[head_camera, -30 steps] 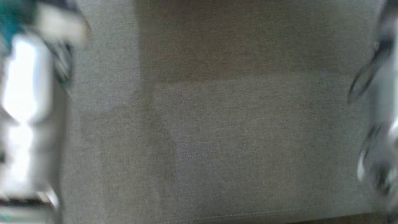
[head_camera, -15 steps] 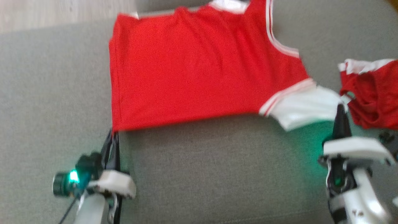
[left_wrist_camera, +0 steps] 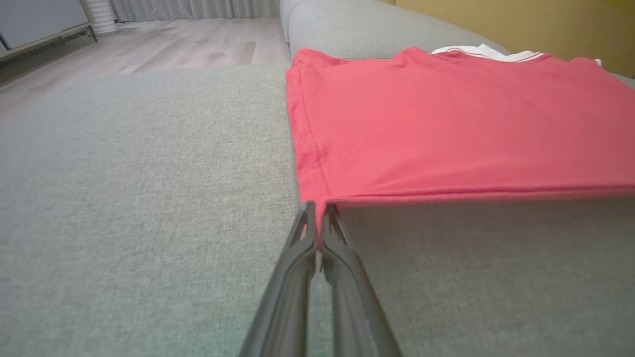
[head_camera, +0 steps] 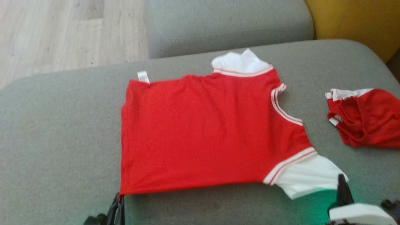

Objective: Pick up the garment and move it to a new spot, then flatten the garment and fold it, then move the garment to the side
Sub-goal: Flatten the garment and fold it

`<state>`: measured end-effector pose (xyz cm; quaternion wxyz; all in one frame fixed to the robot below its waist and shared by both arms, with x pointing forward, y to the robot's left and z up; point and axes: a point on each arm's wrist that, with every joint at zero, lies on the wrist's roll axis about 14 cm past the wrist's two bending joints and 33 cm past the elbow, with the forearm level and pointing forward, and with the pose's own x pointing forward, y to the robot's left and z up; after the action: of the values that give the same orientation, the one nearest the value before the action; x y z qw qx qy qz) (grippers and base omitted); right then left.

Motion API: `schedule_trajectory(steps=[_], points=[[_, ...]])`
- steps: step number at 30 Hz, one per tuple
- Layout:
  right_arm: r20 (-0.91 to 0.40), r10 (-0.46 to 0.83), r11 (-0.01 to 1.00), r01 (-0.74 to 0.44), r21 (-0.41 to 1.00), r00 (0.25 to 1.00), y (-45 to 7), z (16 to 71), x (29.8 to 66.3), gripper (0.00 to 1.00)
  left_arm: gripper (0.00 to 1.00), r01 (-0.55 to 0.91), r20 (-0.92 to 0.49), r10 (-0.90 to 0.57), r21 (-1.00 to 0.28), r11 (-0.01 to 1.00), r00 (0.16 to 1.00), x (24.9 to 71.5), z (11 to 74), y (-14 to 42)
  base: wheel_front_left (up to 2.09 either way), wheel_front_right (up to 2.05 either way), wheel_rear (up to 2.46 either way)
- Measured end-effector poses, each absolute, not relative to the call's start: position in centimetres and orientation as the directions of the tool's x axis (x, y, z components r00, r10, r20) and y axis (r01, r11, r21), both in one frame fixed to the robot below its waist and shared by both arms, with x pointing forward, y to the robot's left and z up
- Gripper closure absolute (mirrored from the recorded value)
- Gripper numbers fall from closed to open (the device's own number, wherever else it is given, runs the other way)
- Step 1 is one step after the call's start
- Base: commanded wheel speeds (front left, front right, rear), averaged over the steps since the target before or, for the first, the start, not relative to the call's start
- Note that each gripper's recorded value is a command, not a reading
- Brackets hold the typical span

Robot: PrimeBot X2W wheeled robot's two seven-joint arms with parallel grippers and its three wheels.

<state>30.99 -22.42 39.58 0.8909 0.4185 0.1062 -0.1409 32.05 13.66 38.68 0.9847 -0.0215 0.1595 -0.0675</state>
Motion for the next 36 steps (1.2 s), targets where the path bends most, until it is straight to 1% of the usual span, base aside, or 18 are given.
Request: schedule_trajectory(steps=[4,9,12,16,18,21,25,30,34,35,36], points=[[-0.305,-0.171,0.590,0.345,0.730,0.937,-22.7,39.7,30.1,1.00,1.00,0.131,-0.308,-0.148,-0.075,0.989,0.940,31.2,38.7,13.6,0.00,0.00,0.00],[-0.240,-0.147,0.592,0.280,0.756,0.960,-22.0,41.9,31.9,1.00,1.00,0.154,-0.280,-0.169,-0.074,0.985,0.945,32.0,39.5,13.1,0.00,0.00,0.00],[-0.189,-0.121,0.596,0.224,0.772,0.975,-21.3,43.7,34.3,1.00,1.00,0.168,-0.237,-0.181,-0.073,0.983,0.955,34.0,40.8,12.7,0.00,0.00,0.00],[-0.100,-0.084,0.605,0.131,0.785,0.991,-20.5,46.9,38.8,1.00,1.00,0.187,-0.154,-0.196,-0.069,0.980,0.968,37.7,43.4,12.2,0.00,0.00,0.00],[-0.074,-0.074,0.611,0.104,0.785,0.995,-20.2,47.9,40.9,1.00,1.00,0.199,-0.129,-0.206,-0.065,0.978,0.970,39.4,44.3,12.0,0.00,0.00,0.00],[-0.074,-0.053,0.633,0.091,0.769,0.996,-19.6,48.1,43.6,1.00,1.00,0.204,-0.138,-0.209,-0.052,0.978,0.968,41.2,44.0,12.0,0.00,0.00,0.00],[-0.111,-0.025,0.667,0.100,0.739,0.993,-18.7,47.0,46.2,1.00,1.00,0.208,-0.177,-0.212,-0.041,0.977,0.961,42.8,42.9,12.0,0.00,0.00,0.00],[-0.153,-0.023,0.691,0.126,0.712,0.988,-18.0,45.3,48.3,1.00,1.00,0.213,-0.202,-0.216,-0.035,0.976,0.955,44.4,42.0,12.0,0.00,0.00,0.00],[-0.173,-0.034,0.703,0.147,0.696,0.984,-17.8,44.2,49.3,1.00,1.00,0.205,-0.216,-0.208,-0.039,0.978,0.954,45.3,41.5,12.0,0.00,0.00,0.00],[-0.172,-0.039,0.706,0.149,0.692,0.984,-17.8,44.1,49.4,0.94,1.00,0.196,-0.218,-0.199,-0.038,0.980,0.955,45.4,41.4,12.1,0.00,0.00,0.00],[-0.172,-0.039,0.706,0.149,0.692,0.984,-17.8,44.1,49.4,0.22,0.69,0.196,-0.218,-0.199,-0.038,0.980,0.955,45.4,41.4,12.1,0.00,0.00,0.00]])
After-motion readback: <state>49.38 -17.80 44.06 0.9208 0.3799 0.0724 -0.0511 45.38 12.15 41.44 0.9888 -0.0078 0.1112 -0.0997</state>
